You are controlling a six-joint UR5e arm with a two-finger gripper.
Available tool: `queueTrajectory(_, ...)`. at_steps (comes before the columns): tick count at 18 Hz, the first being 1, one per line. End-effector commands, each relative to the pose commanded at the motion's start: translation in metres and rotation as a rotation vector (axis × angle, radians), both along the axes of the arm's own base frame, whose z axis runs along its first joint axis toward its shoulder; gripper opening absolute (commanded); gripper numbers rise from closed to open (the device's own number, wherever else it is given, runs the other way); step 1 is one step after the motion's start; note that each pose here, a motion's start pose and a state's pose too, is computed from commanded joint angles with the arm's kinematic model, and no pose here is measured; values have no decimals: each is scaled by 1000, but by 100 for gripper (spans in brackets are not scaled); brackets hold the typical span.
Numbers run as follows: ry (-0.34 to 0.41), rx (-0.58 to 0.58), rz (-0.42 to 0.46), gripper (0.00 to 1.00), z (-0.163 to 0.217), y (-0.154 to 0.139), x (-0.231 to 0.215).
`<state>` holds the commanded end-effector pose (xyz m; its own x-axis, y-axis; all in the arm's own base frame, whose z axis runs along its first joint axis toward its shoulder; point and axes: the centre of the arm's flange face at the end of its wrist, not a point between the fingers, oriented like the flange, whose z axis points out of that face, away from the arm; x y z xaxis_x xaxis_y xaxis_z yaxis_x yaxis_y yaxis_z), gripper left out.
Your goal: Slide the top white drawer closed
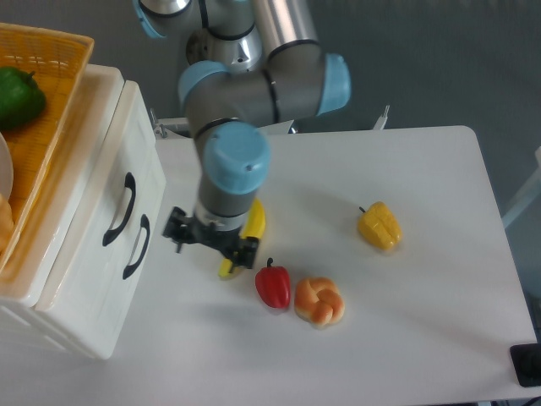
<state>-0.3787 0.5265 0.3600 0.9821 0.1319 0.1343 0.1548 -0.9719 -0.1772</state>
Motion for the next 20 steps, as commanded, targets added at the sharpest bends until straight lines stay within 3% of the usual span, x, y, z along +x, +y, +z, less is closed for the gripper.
queueTrajectory(4, 114, -64, -143, 100, 0, -43, -56)
queueTrajectory(8, 156, -102, -219, 100, -3, -96, -110)
queueTrajectory(11, 209, -236, -275, 100, -3, -137, -135)
queueTrajectory(20, 211, -209, -325, 100, 1, -234, -204)
